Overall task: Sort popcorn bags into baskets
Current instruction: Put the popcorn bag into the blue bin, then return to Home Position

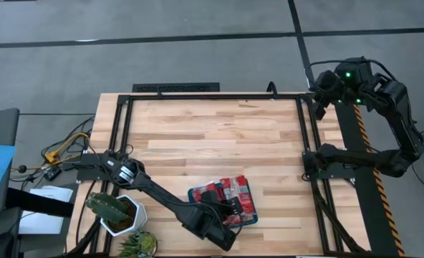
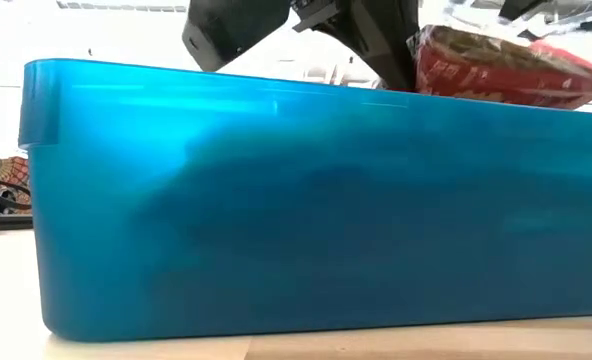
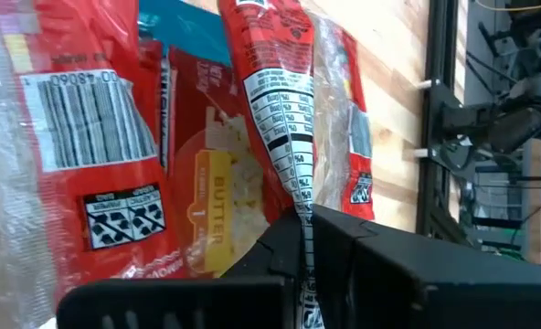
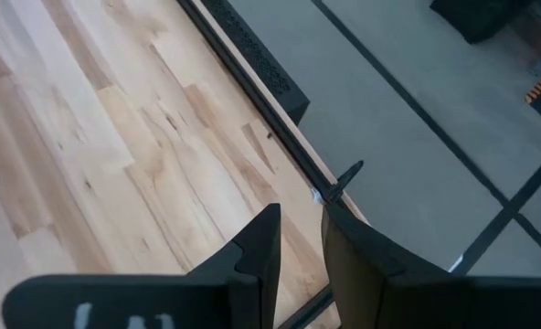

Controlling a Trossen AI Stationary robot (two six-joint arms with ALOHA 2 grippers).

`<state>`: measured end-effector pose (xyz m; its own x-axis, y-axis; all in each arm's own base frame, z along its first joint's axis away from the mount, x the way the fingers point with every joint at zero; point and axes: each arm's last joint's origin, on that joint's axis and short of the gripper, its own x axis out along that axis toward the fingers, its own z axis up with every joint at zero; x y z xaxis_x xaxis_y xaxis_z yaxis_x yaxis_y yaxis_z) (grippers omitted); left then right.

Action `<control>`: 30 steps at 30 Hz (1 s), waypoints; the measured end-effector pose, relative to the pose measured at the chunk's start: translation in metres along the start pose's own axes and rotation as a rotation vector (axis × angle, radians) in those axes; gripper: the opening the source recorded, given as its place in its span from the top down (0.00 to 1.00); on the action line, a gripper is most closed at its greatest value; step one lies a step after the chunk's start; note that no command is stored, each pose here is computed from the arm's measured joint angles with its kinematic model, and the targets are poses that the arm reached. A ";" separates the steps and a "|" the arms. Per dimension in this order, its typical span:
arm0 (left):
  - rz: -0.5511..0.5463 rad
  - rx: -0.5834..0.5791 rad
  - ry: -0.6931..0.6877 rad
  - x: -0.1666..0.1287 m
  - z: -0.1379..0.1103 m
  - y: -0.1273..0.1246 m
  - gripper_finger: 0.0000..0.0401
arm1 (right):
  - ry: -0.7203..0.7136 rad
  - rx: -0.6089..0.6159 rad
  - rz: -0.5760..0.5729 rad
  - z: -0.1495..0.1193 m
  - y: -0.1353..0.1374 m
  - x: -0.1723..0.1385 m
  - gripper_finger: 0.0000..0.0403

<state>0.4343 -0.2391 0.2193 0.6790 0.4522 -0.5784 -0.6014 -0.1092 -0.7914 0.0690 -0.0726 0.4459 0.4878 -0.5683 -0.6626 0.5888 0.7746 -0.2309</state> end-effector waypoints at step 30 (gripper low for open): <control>-0.216 0.457 0.083 -0.083 0.032 -0.079 0.49 | -0.396 -0.181 0.152 -0.029 0.014 -0.065 0.74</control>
<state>0.4119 -0.2393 0.3359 0.8282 0.3480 -0.4393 -0.5535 0.3859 -0.7380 0.0268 -0.0169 0.4655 0.7893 -0.4794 -0.3835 0.3868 0.8734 -0.2957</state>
